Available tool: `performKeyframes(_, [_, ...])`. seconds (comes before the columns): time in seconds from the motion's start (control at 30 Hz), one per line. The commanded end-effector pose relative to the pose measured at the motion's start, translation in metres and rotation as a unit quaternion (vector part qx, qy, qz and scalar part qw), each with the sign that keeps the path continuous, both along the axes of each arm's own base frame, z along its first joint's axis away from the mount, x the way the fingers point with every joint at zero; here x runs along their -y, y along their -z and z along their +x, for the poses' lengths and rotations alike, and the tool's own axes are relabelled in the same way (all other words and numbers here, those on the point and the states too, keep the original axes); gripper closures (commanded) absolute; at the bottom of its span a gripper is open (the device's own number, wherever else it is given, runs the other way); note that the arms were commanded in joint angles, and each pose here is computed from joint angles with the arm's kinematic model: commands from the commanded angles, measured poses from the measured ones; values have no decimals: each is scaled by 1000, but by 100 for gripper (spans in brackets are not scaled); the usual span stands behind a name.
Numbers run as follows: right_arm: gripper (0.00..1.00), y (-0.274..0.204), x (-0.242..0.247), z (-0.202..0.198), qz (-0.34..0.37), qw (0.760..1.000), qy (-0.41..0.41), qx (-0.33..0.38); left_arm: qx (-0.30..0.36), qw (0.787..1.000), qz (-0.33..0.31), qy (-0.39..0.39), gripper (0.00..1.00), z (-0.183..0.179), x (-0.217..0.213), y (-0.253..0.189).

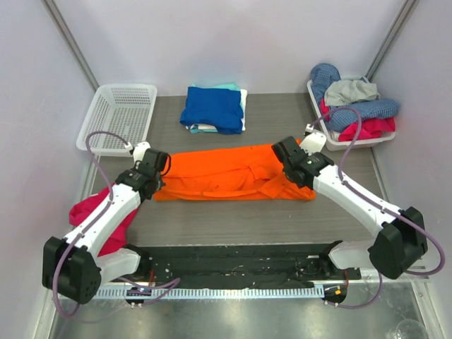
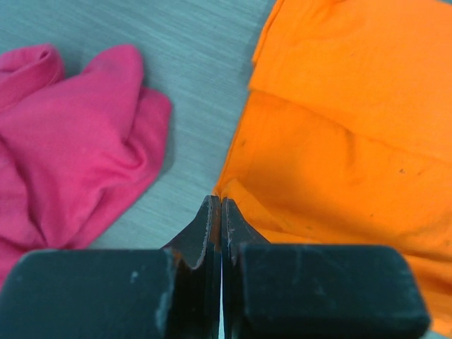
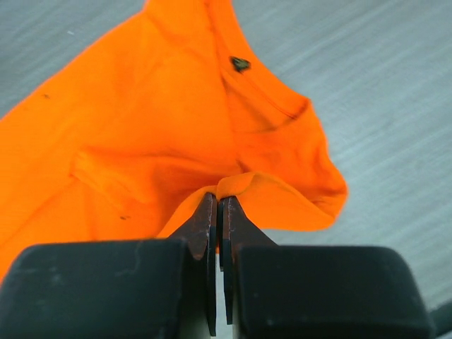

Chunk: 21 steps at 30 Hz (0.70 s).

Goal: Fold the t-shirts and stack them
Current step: Fold the tshirt

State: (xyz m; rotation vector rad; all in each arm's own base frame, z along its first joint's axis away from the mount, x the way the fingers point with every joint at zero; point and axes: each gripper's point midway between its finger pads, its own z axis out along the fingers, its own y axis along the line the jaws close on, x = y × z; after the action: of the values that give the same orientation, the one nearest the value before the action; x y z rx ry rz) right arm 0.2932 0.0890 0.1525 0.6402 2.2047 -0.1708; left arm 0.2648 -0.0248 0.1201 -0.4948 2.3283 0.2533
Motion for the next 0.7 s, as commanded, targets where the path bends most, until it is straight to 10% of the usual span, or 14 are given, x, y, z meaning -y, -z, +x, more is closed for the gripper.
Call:
performKeyframes(0.0, [99,-33,-15,42,13,998,-20,57,55,998,-6,13,100,44,11,-27])
performKeyframes(0.67, [99,-28,-5,112,17,998,-11,59,27,1000,9,12,100,92,3,-5])
